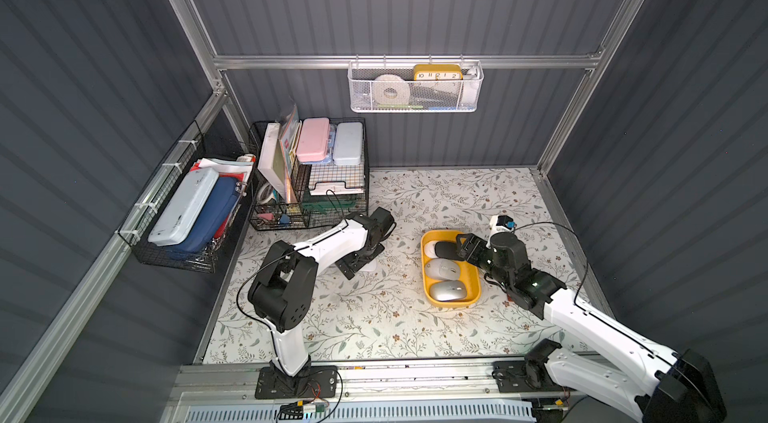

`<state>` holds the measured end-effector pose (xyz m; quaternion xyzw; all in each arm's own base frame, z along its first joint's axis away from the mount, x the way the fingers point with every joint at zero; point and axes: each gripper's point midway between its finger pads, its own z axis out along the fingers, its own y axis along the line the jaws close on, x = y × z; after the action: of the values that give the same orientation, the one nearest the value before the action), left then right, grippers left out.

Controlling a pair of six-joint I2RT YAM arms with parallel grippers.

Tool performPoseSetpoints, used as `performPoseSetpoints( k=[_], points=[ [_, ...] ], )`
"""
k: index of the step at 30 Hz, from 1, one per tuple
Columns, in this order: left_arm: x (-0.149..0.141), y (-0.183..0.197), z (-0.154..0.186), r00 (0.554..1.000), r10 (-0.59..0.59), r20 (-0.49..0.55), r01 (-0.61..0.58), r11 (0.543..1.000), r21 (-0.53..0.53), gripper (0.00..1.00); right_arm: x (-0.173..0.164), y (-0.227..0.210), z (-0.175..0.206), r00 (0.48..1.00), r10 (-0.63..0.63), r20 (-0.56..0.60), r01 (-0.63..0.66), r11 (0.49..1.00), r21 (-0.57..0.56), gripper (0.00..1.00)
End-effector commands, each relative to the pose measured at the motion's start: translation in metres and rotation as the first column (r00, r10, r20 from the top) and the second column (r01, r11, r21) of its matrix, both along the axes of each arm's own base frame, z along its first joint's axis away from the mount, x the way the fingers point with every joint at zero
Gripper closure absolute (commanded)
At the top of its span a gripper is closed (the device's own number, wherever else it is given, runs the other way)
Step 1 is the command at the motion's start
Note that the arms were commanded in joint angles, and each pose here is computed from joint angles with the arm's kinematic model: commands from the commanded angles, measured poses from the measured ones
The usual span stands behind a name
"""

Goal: Put the mouse in the storage box
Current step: Pick up the mouse from the center of the board.

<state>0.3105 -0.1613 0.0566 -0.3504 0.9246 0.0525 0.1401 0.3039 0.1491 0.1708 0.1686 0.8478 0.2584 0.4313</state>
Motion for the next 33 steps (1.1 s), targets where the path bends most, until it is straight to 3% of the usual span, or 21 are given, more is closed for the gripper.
performPoseSetpoints(
  k=[1,13,22,33],
  points=[
    [0.001,0.004,-0.004,0.998,0.058,-0.009,-0.058,0.998,0.016,0.01,0.002,0.008,0.002,0.999,0.045,0.006,-0.045,0.999,0.005,0.26],
    [0.007,0.010,-0.015,0.990,0.143,-0.004,-0.143,0.989,0.024,0.01,-0.003,0.009,-0.011,0.998,0.051,-0.030,-0.050,0.999,0.011,0.26],
    [0.006,0.011,-0.031,0.991,0.131,-0.042,-0.128,0.990,0.066,0.01,-0.005,0.008,-0.019,0.998,0.046,-0.053,-0.045,0.999,0.013,0.26],
    [-0.015,0.024,-0.044,0.989,0.111,-0.098,-0.101,0.990,0.100,0.01,-0.008,0.005,-0.031,0.996,0.025,-0.087,-0.023,1.000,0.018,0.27]
  ],
)
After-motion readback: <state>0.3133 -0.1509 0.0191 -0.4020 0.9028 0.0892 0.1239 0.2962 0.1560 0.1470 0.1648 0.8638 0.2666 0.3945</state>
